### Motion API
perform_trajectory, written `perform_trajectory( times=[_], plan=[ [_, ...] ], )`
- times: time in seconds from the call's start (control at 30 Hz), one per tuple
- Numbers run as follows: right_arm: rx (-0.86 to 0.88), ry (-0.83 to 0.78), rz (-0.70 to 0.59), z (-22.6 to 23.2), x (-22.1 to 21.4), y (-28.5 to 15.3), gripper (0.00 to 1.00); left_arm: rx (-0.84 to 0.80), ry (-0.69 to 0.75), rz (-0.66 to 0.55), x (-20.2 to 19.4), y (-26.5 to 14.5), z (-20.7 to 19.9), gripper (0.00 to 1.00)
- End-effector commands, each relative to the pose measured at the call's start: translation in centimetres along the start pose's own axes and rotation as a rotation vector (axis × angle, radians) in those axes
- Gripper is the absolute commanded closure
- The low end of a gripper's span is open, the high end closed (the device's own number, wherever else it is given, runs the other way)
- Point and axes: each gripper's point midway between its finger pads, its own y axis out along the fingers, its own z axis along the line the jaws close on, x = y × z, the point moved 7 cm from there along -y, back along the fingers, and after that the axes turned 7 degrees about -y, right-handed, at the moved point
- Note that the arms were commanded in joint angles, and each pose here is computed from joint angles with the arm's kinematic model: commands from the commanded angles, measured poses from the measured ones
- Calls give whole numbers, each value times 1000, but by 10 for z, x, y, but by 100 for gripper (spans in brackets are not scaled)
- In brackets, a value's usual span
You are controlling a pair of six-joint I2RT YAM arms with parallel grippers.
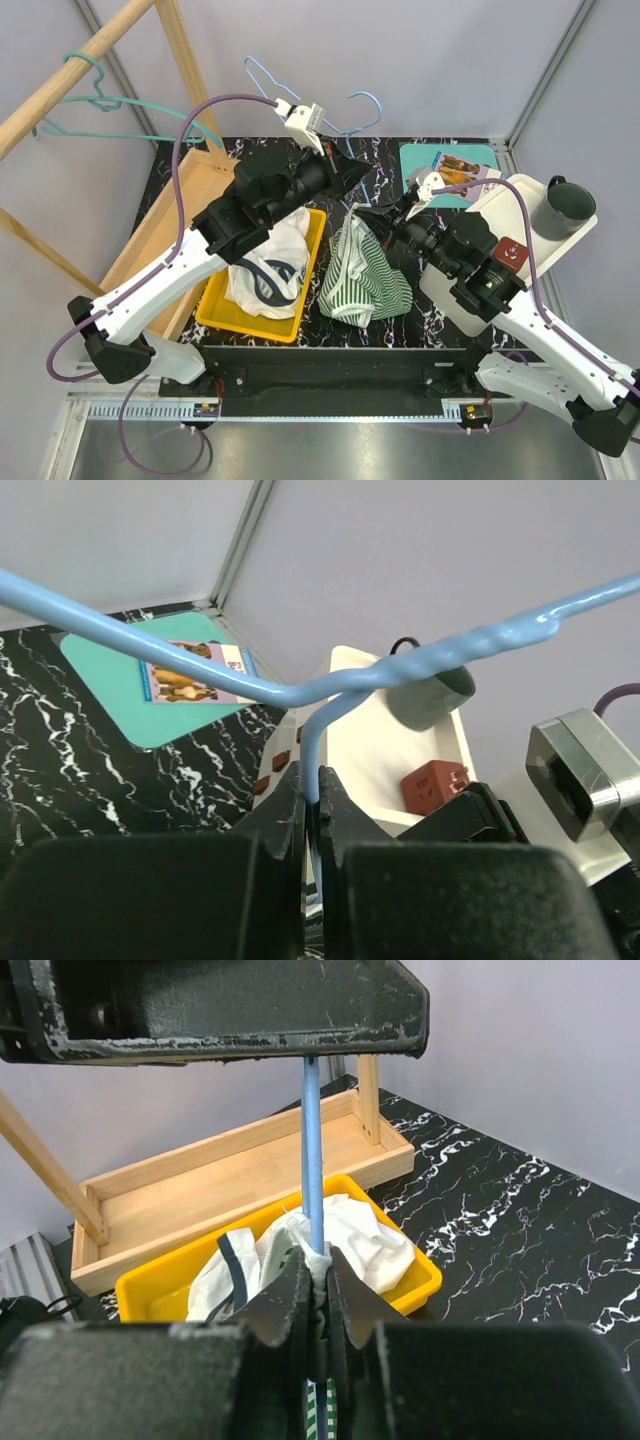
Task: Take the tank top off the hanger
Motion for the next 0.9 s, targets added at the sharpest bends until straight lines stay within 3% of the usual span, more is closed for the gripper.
perform_trajectory(
  times=[0.0,0.07,0.1,0.17,0.2,0.33,0.53,0.87],
  plan=[
    [-86,0,-41,-8,1,-5,76,94,149,-115,30,0,9,100],
    [-114,14,-21,-10,-5,-8,62,98,176,-117,31,3,9,100],
    [-118,29,7,-10,-10,-10,47,107,183,-124,33,3,10,100],
    [-131,46,32,-10,-16,-16,33,109,200,-134,37,5,9,100],
    [-139,62,75,-10,-26,-20,20,112,203,-135,38,5,9,100],
    [-172,94,121,-10,-35,-40,2,120,192,-153,42,3,8,100],
    [-146,99,122,-6,-19,-53,1,100,61,-169,42,-2,2,100],
    [-101,105,74,-1,7,-46,23,-27,-272,-274,37,-34,-8,100]
  ],
)
